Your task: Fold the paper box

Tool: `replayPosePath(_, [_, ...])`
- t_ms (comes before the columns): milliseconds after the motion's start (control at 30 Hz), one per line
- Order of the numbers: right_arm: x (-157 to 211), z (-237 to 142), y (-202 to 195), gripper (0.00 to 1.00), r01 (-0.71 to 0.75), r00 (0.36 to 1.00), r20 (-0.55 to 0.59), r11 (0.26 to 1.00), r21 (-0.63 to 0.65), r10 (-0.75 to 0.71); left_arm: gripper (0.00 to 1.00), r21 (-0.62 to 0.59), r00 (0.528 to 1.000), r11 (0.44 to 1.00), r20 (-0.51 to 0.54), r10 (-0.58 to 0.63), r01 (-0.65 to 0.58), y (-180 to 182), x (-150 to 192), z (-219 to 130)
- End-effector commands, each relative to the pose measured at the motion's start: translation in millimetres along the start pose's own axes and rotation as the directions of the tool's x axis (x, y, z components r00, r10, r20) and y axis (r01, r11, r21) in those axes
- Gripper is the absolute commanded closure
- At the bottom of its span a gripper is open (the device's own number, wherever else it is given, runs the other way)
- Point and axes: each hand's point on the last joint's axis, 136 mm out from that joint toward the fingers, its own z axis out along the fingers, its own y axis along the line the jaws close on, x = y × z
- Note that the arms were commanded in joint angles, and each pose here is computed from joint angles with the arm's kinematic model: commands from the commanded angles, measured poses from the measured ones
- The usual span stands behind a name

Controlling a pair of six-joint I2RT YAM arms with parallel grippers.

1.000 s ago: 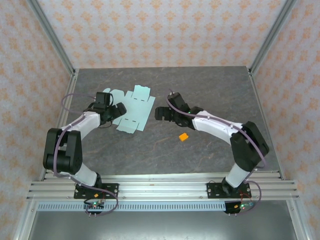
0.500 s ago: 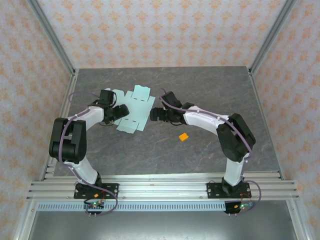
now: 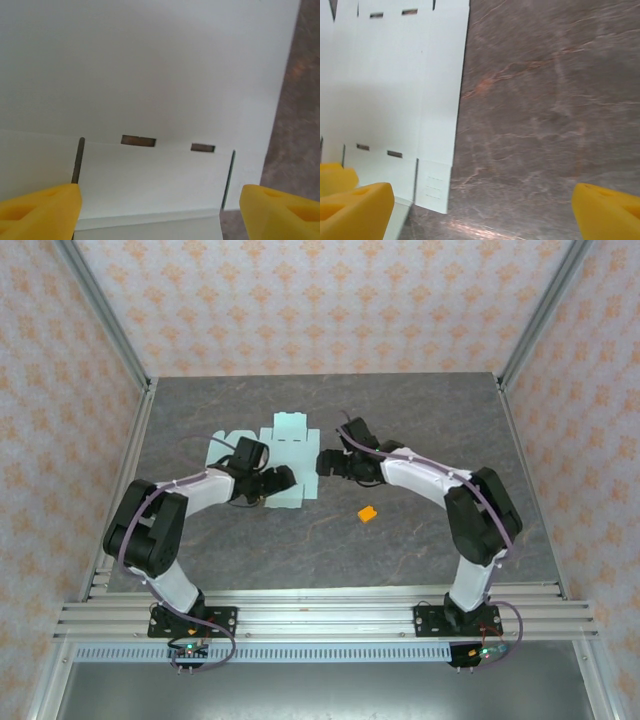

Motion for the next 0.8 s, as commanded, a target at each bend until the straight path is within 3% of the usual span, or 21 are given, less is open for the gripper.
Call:
replayPosePath(0, [-7, -22, -23, 0.08, -0.042, 0.999, 0.033, 0.999, 0.031, 0.041, 0.17, 0.142, 1.0, 0.99, -0.021, 0.012, -0.009, -56, 9, -3])
replayPosePath(100, [-11, -29, -42, 0.09, -0.113, 0.993, 0.046, 0.993, 0.027, 0.112, 0.17, 0.246, 0.997, 0.969, -0.052, 0.05, -0.035, -93, 17, -4])
replayPosePath(167, [-12, -31, -49, 0.1, -0.131, 0.99, 0.056, 0.991, 0.029, 0.129, 0.17, 0.238, 0.998, 0.97, -0.013, 0.064, -0.059, -93, 9, -14])
replayPosePath(300, [-8, -19, -37, 0.14, -0.11, 0.994, 0.01, 0.994, -0.01, 0.11, 0.17, 0.03, 0.988, 0.996, 0.131, 0.077, -0.082, -36, -29, -45])
replayPosePath(400, [-10, -1, -15, 0.16, -0.085, 0.996, -0.019, 0.996, -0.038, 0.084, 0.17, -0.099, 0.975, 0.994, 0.22, -0.014, 0.036, 25, -64, -63])
replayPosePath(533, [-18, 22, 5, 0.19, -0.104, 0.994, -0.022, 0.993, -0.059, 0.102, 0.17, -0.247, 0.947, 0.951, 0.301, -0.108, 0.187, 93, -96, -73])
replayPosePath(667, [-24, 42, 13, 0.23, -0.132, 0.991, -0.028, 0.989, -0.068, 0.131, 0.17, -0.286, 0.919, 0.908, 0.338, -0.205, 0.308, 136, -117, -73])
replayPosePath(767, [-25, 56, 18, 0.24, -0.155, 0.987, -0.05, 0.985, -0.073, 0.152, 0.17, -0.31, 0.922, 0.893, 0.311, -0.229, 0.326, 149, -124, -64])
